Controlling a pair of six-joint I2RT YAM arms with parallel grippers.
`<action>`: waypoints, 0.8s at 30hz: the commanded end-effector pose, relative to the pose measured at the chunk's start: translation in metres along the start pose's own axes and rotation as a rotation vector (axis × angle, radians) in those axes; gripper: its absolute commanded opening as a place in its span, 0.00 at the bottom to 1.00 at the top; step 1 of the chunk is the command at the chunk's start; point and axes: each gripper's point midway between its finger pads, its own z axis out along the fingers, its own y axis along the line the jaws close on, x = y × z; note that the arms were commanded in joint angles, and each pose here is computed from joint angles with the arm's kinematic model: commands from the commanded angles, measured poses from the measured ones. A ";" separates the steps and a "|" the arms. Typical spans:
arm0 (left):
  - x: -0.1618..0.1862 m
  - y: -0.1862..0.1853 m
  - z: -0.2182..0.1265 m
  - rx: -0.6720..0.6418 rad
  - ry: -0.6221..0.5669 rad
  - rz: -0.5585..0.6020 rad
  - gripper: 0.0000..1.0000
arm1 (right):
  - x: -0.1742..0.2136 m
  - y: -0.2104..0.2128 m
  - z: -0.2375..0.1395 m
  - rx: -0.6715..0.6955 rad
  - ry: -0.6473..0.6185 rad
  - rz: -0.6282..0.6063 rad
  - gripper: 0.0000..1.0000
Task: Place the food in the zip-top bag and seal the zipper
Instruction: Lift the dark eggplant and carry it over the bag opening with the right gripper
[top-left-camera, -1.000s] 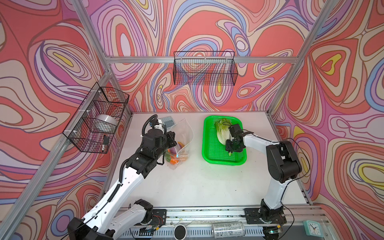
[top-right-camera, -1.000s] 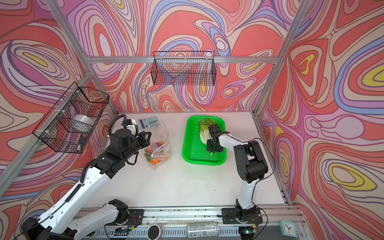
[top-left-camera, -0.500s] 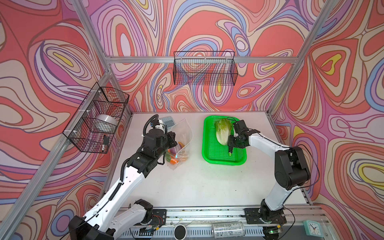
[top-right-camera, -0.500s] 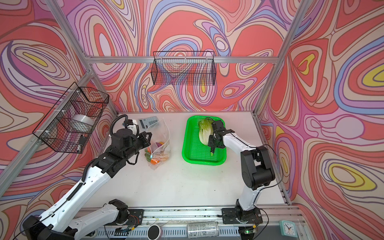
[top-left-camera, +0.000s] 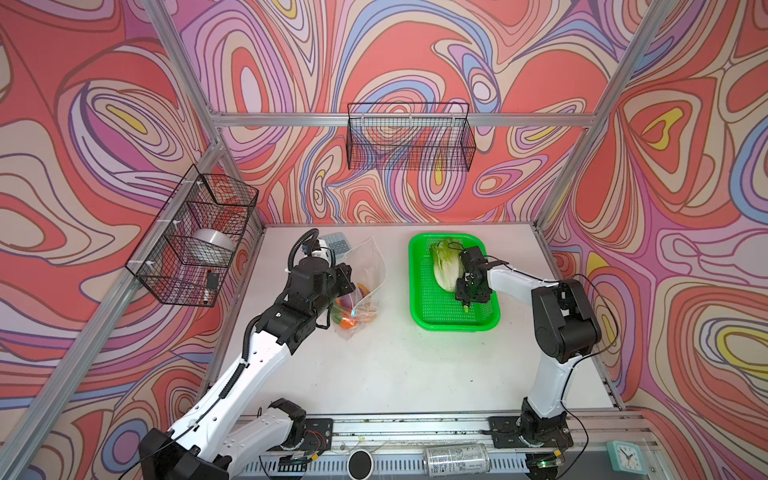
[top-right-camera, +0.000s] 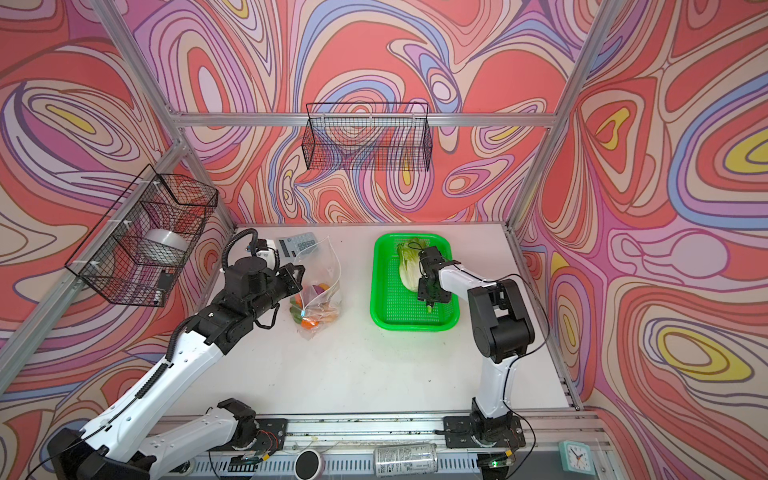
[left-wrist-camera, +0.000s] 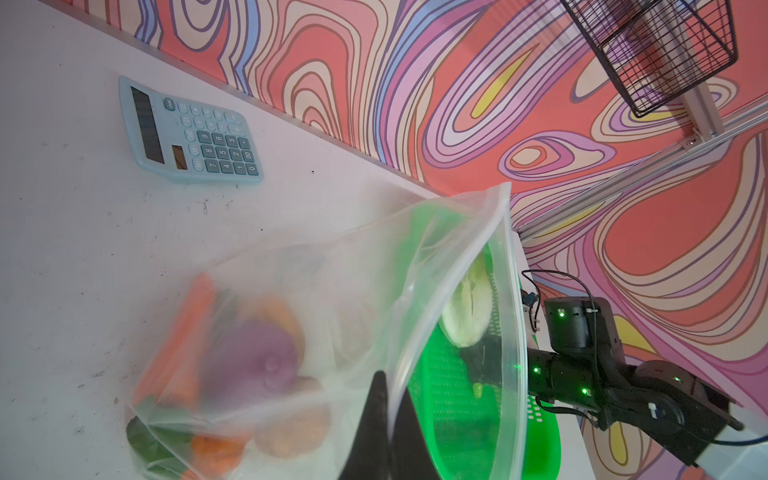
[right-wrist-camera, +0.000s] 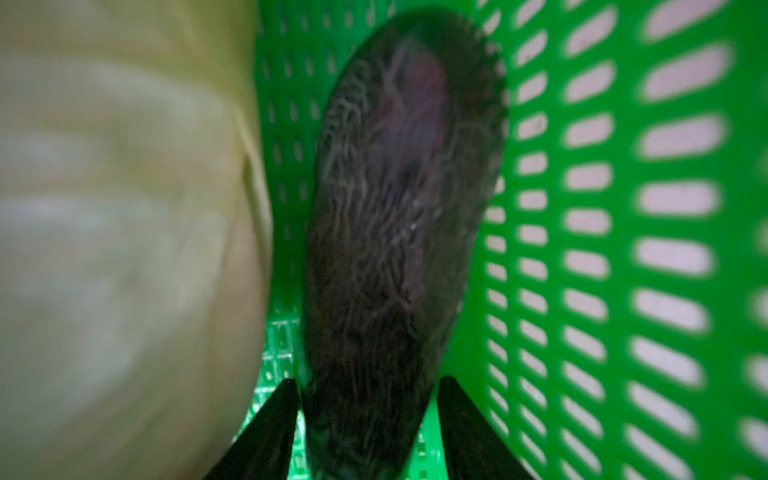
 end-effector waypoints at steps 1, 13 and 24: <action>-0.006 -0.002 -0.004 0.008 -0.018 -0.003 0.00 | -0.012 -0.002 0.003 0.020 -0.028 0.014 0.52; -0.005 -0.001 -0.003 0.008 -0.025 -0.003 0.00 | -0.036 -0.002 -0.074 -0.034 -0.180 0.016 0.27; -0.008 -0.005 -0.003 0.019 -0.027 -0.002 0.00 | -0.061 0.033 -0.174 -0.210 -0.335 -0.028 0.27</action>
